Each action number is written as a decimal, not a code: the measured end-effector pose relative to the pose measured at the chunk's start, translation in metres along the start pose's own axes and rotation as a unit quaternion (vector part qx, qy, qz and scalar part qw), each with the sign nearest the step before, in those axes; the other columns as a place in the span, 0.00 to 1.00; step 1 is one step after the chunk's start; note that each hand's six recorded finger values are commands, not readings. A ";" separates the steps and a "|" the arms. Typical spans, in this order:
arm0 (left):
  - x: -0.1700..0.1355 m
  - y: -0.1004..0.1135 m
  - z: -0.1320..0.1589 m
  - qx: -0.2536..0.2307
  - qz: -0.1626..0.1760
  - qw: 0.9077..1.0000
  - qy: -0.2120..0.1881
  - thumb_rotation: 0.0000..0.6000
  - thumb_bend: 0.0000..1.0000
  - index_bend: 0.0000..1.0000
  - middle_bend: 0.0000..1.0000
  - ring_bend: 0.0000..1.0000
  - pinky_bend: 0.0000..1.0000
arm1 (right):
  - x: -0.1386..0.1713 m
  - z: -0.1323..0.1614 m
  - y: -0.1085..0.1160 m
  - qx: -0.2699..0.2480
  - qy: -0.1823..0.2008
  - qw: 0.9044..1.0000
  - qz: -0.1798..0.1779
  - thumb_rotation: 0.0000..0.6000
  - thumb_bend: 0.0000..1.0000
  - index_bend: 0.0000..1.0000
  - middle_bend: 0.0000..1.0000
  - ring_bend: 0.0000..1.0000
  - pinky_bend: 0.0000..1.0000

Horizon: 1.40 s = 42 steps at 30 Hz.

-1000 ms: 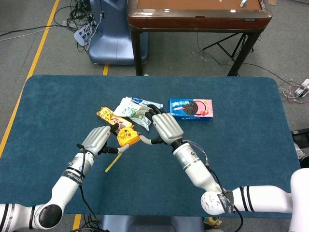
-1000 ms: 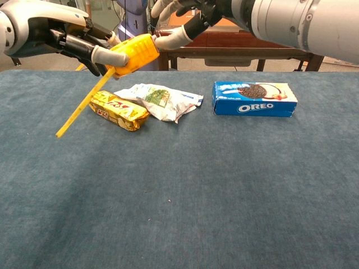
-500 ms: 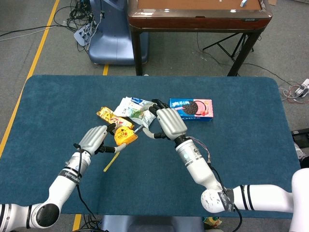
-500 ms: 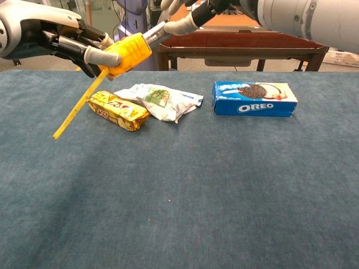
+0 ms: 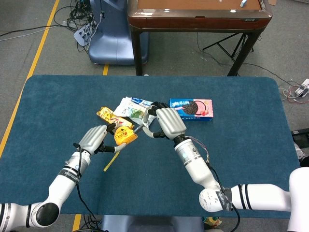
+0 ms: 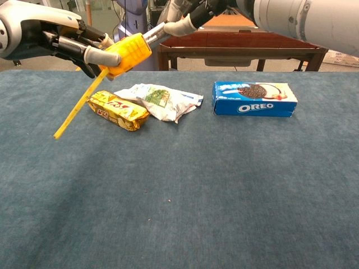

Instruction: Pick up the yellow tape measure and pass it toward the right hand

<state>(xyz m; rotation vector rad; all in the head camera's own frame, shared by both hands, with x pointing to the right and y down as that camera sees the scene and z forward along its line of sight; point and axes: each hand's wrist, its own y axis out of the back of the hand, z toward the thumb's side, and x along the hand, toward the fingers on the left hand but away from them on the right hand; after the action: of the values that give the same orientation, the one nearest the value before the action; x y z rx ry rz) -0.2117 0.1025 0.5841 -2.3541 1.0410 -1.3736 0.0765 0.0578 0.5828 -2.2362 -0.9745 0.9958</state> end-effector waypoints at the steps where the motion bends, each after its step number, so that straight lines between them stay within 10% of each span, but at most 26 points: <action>1: 0.000 0.000 0.000 0.000 0.000 1.000 0.000 0.84 0.25 0.40 0.42 0.32 0.22 | 0.000 0.001 0.000 -0.001 0.000 1.000 0.001 1.00 0.48 0.54 0.38 0.20 0.18; 12: 0.001 0.002 -0.006 -0.002 0.000 1.000 0.004 0.84 0.25 0.40 0.42 0.32 0.22 | 0.001 0.002 0.001 -0.010 0.005 1.000 0.001 1.00 0.66 0.56 0.40 0.22 0.18; 42: -0.003 -0.018 -0.096 -0.013 -0.034 0.997 0.072 0.86 0.25 0.40 0.42 0.33 0.23 | 0.035 -0.050 0.053 0.034 -0.021 0.999 -0.030 1.00 0.75 0.57 0.40 0.22 0.18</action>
<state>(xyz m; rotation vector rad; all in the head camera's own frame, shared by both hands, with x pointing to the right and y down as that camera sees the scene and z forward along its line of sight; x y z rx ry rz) -0.2842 0.1319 0.6427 -2.3588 1.0308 -1.5851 0.1537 0.0448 0.5629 -2.1268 -1.0049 1.0380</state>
